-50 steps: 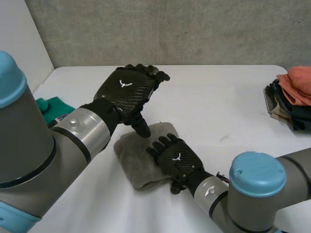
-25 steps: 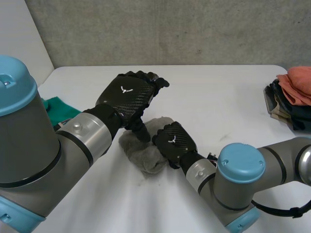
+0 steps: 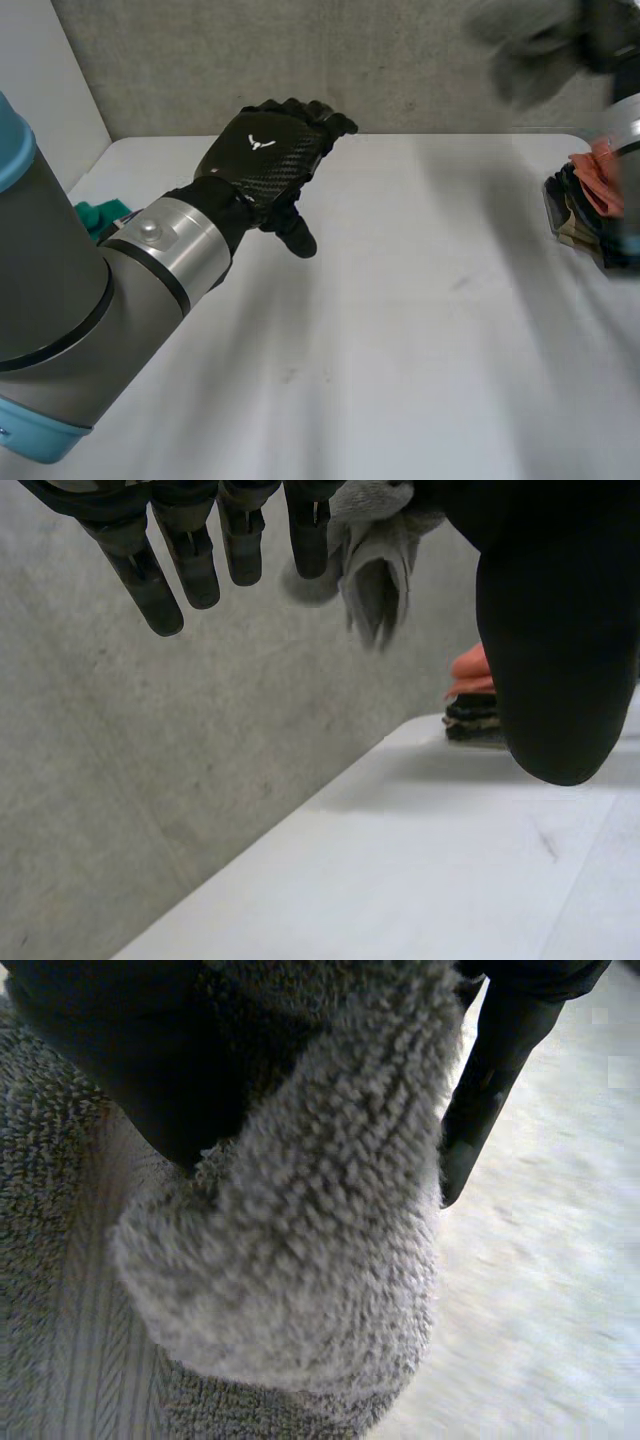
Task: Fold the laundry.
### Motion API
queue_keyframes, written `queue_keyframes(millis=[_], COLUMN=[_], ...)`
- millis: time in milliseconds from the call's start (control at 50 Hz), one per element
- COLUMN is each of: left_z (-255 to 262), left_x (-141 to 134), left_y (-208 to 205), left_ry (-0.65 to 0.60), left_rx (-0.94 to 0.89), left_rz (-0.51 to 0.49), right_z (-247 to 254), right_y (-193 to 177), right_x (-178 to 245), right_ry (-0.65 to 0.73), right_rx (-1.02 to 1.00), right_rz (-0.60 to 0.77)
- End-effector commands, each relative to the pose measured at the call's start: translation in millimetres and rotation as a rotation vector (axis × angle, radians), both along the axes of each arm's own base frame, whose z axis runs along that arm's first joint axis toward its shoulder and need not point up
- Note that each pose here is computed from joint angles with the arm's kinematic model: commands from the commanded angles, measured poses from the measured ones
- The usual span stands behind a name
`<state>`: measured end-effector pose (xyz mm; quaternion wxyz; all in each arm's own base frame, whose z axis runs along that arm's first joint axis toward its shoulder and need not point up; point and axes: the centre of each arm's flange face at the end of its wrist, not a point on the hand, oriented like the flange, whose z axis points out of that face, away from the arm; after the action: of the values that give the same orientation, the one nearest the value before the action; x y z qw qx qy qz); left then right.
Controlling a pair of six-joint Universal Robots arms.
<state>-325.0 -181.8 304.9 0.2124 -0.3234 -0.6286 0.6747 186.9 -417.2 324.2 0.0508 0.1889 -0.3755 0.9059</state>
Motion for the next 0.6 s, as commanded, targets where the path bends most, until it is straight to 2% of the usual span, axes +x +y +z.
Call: queue_keyframes(millis=[20,160,300,340,440,540,600], left_z=[5.7,4.5,-1.1,-3.1,-4.2,-1.2,0.9], left_x=[-10.9,-17.1,-17.7,-18.1,-18.4,-18.2,-17.9], left_y=[16.5,26.8,25.5,25.1,24.8,25.0,25.4], left_ry=[0.027,0.027,0.016,0.013,0.011,0.014,0.018], left_rx=[-0.035,-0.037,-0.024,-0.019,-0.017,-0.026,-0.031], left_rz=[-0.065,-0.148,-0.148,-0.148,-0.148,-0.148,-0.148], right_z=[-19.7,-88.8,-169.7,-178.6,-181.3,-140.5,-114.7], right_y=[-61.7,-94.0,-94.1,-91.6,-86.4,-79.0,-71.1], right_x=[-106.0,-177.0,-207.8,-210.6,-216.4,-216.4,-218.1], right_ry=[-0.074,-0.047,-0.018,-0.015,-0.016,-0.008,-0.056], right_rx=[0.064,0.14,0.305,0.33,0.348,0.307,0.321], right_rz=[-0.025,-0.052,-0.011,-0.003,-0.006,-0.026,-0.071])
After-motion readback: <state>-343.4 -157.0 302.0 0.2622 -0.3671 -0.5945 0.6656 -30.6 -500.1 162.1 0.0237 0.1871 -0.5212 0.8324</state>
